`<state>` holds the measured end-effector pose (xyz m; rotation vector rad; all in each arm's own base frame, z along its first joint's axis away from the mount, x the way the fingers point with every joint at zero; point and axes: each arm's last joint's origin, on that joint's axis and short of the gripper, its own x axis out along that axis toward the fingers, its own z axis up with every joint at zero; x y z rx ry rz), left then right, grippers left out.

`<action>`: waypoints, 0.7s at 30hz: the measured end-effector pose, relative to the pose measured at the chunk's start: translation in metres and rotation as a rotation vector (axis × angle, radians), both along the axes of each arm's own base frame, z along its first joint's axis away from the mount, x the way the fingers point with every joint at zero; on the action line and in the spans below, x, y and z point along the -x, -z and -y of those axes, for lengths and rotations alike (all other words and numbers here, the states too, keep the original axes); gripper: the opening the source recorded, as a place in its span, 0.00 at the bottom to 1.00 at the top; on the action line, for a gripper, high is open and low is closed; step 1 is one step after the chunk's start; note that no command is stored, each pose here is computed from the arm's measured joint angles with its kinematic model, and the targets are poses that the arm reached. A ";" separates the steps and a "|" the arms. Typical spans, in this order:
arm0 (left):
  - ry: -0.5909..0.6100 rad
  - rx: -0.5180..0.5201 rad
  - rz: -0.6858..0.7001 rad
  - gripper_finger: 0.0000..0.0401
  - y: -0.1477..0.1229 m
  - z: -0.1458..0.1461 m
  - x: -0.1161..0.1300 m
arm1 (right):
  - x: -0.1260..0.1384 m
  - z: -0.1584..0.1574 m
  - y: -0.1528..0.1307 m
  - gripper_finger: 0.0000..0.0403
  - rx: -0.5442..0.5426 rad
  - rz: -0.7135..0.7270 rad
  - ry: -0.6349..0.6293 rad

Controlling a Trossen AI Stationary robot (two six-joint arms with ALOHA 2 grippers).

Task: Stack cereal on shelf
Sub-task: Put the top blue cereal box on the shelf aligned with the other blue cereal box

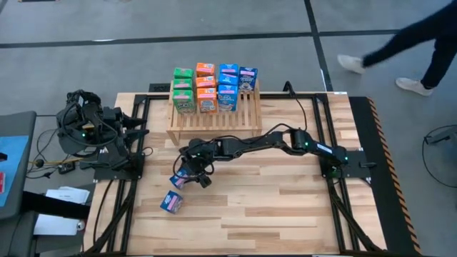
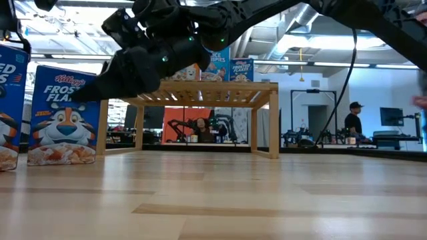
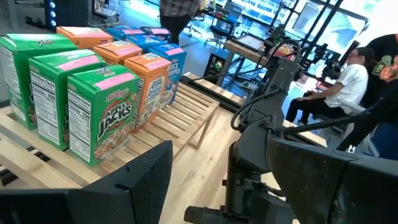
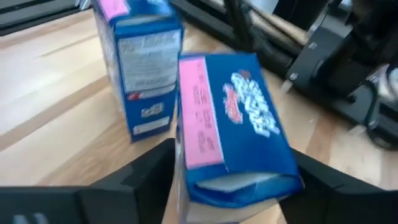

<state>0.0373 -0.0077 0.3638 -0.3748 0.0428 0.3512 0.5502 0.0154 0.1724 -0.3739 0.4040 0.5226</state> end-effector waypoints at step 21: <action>0.001 0.001 -0.003 0.62 0.001 0.000 0.000 | 0.017 0.018 -0.049 0.34 -0.222 -0.118 0.149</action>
